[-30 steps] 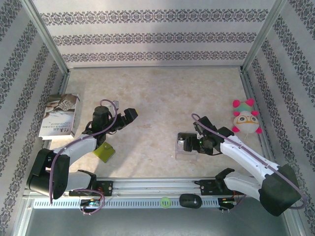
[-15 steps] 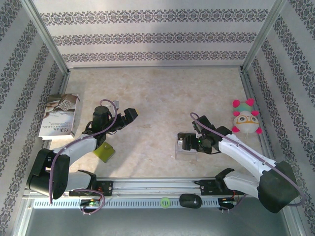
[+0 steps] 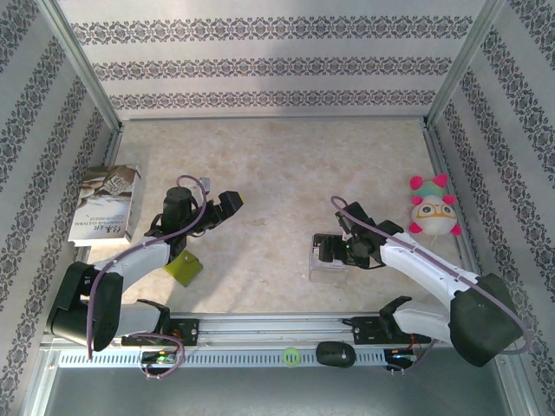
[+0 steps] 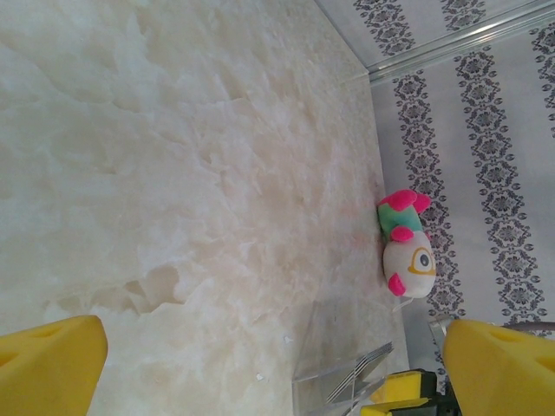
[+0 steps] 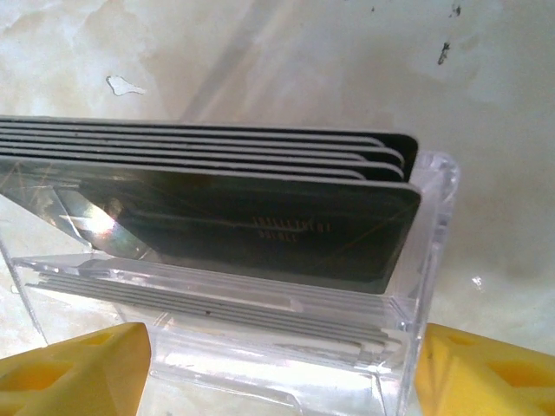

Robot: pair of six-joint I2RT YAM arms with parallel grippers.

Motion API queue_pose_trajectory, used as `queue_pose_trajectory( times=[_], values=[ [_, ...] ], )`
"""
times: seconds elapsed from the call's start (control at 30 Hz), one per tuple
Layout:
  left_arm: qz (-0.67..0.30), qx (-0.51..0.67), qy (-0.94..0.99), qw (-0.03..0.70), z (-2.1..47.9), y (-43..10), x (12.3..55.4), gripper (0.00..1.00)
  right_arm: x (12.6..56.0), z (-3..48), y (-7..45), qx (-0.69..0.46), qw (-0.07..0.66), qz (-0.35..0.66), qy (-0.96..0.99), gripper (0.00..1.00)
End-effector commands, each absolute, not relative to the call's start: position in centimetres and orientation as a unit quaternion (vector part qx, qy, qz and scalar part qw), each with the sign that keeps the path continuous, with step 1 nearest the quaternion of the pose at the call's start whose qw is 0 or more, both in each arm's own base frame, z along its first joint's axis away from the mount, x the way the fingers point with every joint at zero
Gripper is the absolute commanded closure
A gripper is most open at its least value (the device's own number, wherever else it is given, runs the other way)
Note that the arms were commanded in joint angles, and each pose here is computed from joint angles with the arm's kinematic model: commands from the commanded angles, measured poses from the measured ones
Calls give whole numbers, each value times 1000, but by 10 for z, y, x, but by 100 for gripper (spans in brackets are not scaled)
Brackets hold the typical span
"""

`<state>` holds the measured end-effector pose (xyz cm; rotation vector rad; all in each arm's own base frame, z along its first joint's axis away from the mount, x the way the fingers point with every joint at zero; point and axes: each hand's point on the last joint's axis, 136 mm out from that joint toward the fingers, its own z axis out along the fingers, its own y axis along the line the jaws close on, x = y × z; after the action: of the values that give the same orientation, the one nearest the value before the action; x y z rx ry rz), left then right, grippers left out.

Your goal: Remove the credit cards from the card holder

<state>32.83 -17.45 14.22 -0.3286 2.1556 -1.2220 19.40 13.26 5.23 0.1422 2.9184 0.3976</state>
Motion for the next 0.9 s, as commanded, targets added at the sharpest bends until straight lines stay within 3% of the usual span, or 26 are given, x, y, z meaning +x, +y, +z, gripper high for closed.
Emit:
queue_pose_trajectory(
  times=[0.0, 0.47, 0.87],
  values=[
    [-476, -102, 808, 332, 160, -181, 330, 1, 195, 49, 135, 47, 97, 131, 986, 22],
    [-452, -94, 817, 344, 169, -175, 325, 1, 218, 44, 152, 41, 113, 136, 984, 23],
    [-382, -100, 836, 380, 184, -149, 317, 1, 283, 53, 194, -13, 137, 146, 980, 24]
  ],
)
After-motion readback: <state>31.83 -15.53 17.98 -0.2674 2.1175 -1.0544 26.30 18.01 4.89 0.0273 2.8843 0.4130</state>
